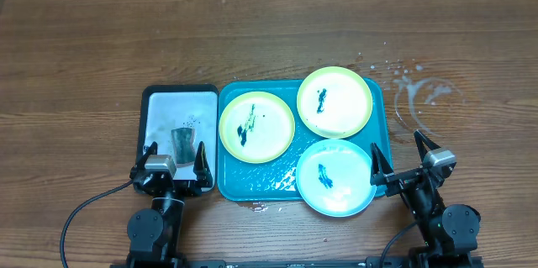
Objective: Clean dirty plates on tray and stack at the side
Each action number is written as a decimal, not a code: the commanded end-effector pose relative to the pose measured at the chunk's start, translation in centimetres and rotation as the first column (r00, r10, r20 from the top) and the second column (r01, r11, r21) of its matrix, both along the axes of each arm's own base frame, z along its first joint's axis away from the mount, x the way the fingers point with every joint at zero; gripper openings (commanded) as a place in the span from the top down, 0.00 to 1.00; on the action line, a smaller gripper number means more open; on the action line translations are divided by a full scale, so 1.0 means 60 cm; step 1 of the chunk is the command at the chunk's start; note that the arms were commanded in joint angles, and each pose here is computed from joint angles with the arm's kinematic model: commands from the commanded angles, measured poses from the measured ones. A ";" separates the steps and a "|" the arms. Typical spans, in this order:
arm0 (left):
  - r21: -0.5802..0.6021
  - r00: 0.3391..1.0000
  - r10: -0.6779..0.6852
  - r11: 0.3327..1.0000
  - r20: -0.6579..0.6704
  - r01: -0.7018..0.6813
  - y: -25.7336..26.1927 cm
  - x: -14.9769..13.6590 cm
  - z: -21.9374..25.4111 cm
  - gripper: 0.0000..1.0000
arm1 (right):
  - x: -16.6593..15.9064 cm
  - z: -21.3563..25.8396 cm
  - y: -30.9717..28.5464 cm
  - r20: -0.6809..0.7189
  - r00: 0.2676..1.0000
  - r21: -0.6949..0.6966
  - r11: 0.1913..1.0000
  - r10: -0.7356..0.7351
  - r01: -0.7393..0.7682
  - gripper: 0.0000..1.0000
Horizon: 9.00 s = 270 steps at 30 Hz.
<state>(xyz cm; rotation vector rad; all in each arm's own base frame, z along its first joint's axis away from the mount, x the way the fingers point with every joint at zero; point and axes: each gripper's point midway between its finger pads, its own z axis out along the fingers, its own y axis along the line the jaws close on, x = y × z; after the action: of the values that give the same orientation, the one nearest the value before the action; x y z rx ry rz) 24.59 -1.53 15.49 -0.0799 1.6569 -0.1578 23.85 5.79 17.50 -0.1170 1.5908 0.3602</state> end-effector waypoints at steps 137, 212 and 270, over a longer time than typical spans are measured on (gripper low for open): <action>-0.063 0.577 -0.108 0.993 -0.809 0.098 -0.047 0.100 0.039 0.00 | 0.092 -0.178 0.336 -0.961 0.062 0.244 0.929 0.271 -0.278 0.39; -0.016 0.302 -0.031 0.999 -0.953 0.050 -0.029 0.091 -0.111 0.33 | 0.106 -0.301 0.300 -0.975 0.136 0.181 0.983 0.178 0.011 0.96; 0.051 0.158 0.060 0.997 -0.986 -0.060 0.015 0.106 -0.216 0.73 | 0.118 -0.246 0.294 -0.990 0.104 0.090 0.993 0.097 -0.072 0.96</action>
<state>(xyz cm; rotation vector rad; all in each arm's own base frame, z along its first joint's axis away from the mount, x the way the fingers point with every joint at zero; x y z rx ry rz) 31.34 0.20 2.83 -0.3369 3.0259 0.0364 30.39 22.80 2.14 0.1056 3.0393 0.5821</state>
